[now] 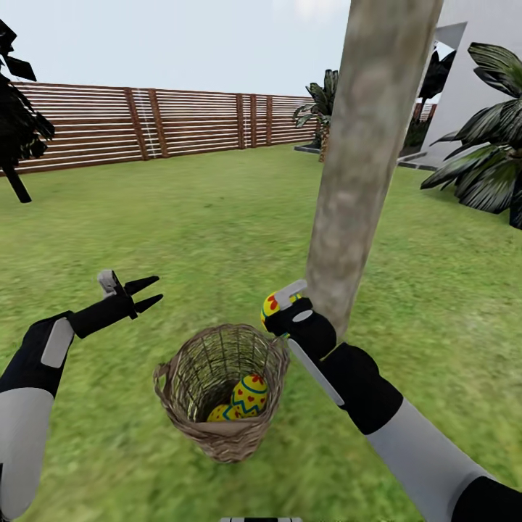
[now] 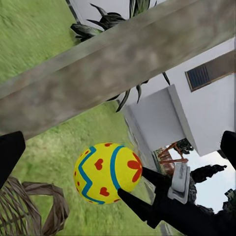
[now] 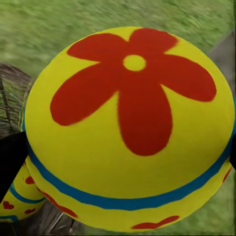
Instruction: Take the three Easter eggs out of the wicker basket on the lawn in the garden, then place them on the lawn next to a single tree (choose any tree) so that all three eggs are next to the same tree and none are left in the basket.
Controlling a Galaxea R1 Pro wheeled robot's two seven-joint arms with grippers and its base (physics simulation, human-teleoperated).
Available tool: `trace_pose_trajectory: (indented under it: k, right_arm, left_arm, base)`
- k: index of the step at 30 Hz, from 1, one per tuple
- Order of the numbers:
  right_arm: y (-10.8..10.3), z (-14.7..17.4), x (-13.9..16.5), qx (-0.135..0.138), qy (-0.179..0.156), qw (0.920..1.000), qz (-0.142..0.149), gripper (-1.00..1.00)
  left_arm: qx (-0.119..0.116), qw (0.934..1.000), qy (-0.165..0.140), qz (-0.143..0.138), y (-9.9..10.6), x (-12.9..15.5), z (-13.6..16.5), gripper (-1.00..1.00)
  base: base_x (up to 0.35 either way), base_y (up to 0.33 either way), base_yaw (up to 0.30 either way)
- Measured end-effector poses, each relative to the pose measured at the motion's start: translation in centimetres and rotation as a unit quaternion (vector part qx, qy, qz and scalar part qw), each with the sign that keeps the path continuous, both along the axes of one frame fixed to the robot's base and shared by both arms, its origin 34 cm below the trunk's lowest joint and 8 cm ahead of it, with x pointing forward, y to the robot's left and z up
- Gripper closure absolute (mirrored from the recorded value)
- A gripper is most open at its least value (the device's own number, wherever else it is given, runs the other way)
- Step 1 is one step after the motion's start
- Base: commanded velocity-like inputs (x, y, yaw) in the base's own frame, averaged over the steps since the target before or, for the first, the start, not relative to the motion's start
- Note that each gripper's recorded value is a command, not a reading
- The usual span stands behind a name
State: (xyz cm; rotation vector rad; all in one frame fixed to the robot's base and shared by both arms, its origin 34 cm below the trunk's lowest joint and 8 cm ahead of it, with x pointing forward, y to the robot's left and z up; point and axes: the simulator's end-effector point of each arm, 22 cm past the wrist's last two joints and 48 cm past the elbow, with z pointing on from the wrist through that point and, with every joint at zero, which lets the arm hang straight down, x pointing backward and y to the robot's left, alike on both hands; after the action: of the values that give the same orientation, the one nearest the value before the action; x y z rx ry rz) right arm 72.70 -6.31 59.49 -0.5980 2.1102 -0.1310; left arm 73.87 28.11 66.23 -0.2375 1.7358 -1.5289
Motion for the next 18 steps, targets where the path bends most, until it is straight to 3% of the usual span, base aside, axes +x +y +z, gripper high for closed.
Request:
trace_pose_trajectory:
  k: [13, 18]
  right_arm:
    - [-1.7, -1.8, 0.1, -0.006, 0.019, 0.9996, -0.018, 1.0]
    - [-3.8, -2.8, 0.8, 0.0, 0.035, 0.9983, -0.047, 1.0]
  left_arm:
    - [0.001, 1.0, 0.001, 0.001, 0.0, 0.0, -0.1, -1.0]
    - [0.001, 1.0, 0.001, 0.001, 0.1, 0.0, -0.1, -1.0]
  base:
    - [0.0, 0.0, -0.282]
    - [0.0, 0.0, -0.283]
